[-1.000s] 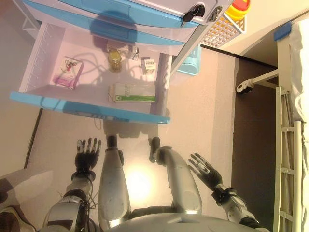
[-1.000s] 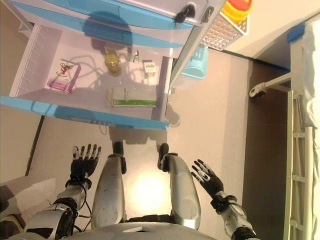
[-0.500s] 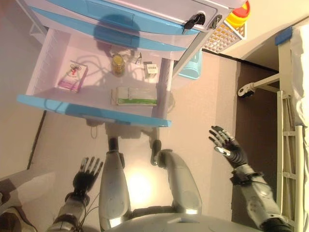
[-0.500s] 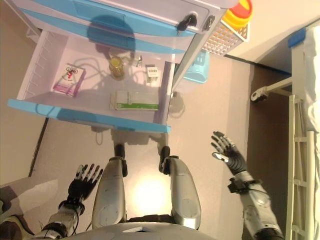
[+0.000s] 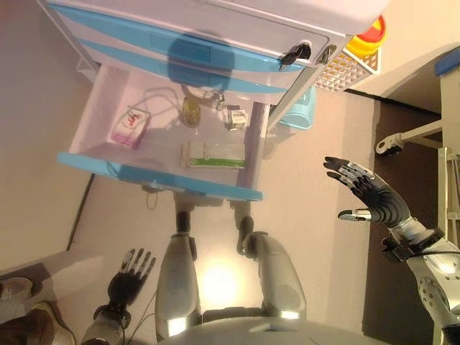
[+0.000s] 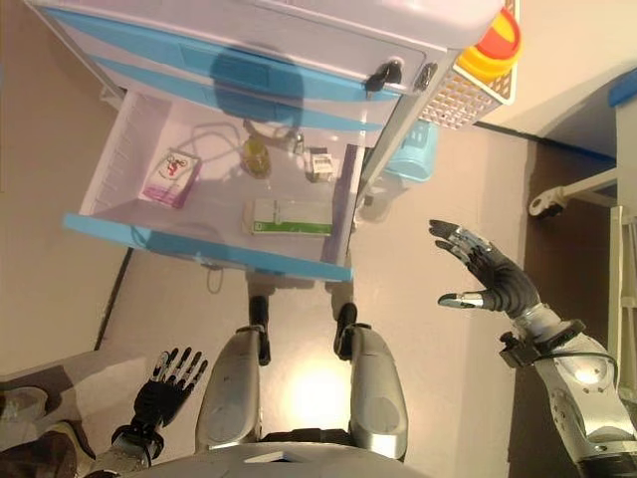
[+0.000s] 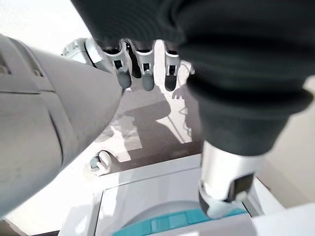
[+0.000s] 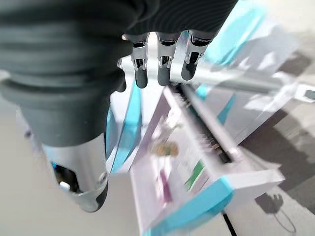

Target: Open the drawer and pick up the medicine

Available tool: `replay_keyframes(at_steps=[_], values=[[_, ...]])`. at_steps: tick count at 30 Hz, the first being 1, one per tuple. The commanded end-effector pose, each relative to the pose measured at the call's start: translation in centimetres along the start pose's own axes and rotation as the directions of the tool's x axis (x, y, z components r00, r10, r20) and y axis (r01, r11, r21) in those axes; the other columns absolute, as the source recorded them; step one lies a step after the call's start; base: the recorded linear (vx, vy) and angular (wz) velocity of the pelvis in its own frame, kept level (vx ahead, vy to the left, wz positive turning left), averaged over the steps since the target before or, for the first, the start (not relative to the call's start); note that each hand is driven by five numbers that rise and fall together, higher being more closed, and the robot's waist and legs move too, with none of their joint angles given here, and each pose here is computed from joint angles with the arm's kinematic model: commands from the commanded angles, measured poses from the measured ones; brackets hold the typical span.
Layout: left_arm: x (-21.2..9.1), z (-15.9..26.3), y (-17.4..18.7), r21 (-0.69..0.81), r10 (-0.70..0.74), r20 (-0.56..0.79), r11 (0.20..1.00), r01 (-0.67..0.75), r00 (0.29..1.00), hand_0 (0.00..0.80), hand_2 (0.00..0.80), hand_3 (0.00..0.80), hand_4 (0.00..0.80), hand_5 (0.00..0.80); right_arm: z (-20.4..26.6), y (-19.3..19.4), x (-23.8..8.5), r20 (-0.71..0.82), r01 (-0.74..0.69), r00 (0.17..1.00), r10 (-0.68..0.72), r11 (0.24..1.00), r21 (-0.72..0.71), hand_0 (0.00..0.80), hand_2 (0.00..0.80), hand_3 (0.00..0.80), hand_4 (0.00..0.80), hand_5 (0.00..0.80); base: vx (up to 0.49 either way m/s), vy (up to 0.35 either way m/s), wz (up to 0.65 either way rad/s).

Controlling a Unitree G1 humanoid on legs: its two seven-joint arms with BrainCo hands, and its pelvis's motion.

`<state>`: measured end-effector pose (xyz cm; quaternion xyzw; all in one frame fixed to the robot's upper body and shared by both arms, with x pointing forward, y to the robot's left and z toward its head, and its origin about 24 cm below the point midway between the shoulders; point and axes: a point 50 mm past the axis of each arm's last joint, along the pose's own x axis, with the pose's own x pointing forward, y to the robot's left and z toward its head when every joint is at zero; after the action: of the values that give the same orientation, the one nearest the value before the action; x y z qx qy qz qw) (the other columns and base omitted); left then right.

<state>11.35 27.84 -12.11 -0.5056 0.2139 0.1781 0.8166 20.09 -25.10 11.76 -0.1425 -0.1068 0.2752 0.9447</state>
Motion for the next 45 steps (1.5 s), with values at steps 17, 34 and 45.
replay_keyframes(at_steps=[17,34,45], values=[[-0.7,-2.4,-0.2,0.174,0.012,-0.138,0.985,0.012,0.99,0.0,0.0,0.0,0.0,0.0,5.7,-0.1,6.4,0.093,-0.184,0.972,0.216,0.944,-0.274,0.0,0.0,0.0,0.0,0.0,0.027,0.014,0.05],[0.0,-2.1,-0.9,0.184,0.014,-0.146,0.983,0.014,0.989,0.0,0.0,0.0,0.0,0.0,4.6,1.1,11.2,-0.067,-0.298,0.954,0.294,0.893,-0.336,0.0,0.0,0.0,0.0,0.0,0.013,0.027,0.08],[0.2,-3.1,-1.2,0.195,0.029,-0.177,0.981,0.007,0.984,0.0,0.0,0.0,0.0,0.0,5.5,1.3,14.2,-0.014,-0.205,0.974,0.224,0.861,-0.465,0.0,0.0,0.0,0.0,0.0,0.033,0.021,0.03]])
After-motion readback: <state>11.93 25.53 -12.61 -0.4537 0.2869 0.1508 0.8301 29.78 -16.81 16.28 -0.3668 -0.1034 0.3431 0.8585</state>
